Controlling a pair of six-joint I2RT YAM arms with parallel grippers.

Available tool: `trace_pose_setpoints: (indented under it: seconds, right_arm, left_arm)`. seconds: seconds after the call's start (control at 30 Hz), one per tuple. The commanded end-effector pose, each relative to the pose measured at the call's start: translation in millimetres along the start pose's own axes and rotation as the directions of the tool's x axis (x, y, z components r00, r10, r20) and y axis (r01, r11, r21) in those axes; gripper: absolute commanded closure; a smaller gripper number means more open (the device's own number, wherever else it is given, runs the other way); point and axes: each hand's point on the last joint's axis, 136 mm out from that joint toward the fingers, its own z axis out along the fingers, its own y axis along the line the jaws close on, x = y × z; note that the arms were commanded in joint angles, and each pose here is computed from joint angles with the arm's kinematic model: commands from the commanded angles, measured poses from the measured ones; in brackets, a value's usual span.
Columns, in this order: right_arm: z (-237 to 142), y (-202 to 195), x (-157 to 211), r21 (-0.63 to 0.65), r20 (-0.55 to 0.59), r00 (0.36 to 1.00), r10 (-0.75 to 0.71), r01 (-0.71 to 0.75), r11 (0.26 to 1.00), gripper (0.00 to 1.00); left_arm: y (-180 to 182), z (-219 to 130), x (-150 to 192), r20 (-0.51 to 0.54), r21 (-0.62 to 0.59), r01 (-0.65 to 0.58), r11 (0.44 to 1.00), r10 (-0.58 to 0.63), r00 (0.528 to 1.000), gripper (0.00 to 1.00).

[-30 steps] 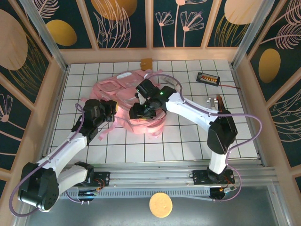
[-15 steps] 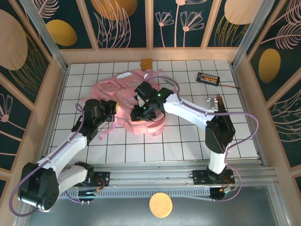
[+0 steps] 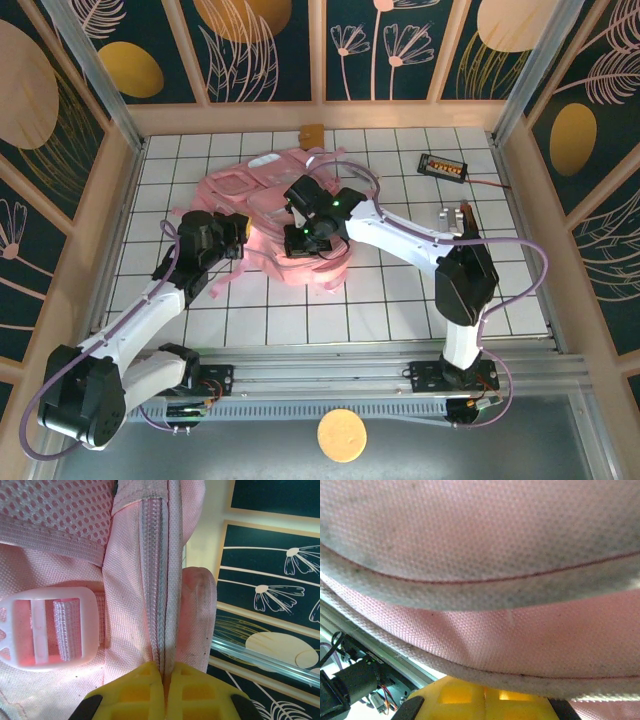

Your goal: Pack the student bag

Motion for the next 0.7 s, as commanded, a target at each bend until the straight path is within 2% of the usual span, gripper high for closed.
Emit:
trace_pose_setpoints:
  seconds: [0.0,0.27,0.53,0.67]
  right_arm:
    - [-1.9,-21.9,14.0,0.1,-0.035,0.999,-0.016,0.02,0.995,1.0]
    - [-5.6,-84.9,40.6,0.306,-0.145,0.987,-0.075,0.117,0.945,1.0]
    - [-20.2,-134.8,30.6,0.326,-0.138,0.989,-0.052,0.094,0.941,1.0]
    - [-25.3,-139.9,13.5,0.302,-0.106,0.993,-0.048,0.078,0.95,1.0]
  left_arm:
    - [-49.0,-13.7,2.1,0.001,0.163,-0.021,0.986,0.021,1.0,1.0]
    - [-42.7,-19.5,-15.7,0.043,0.126,-0.051,0.991,0.046,0.998,1.0]
    - [-26.7,-27.4,-46.4,0.088,0.066,-0.073,0.995,0.067,0.994,1.0]
    - [-17.3,-25.5,-63.4,0.101,0.026,-0.095,0.995,0.092,0.991,1.0]
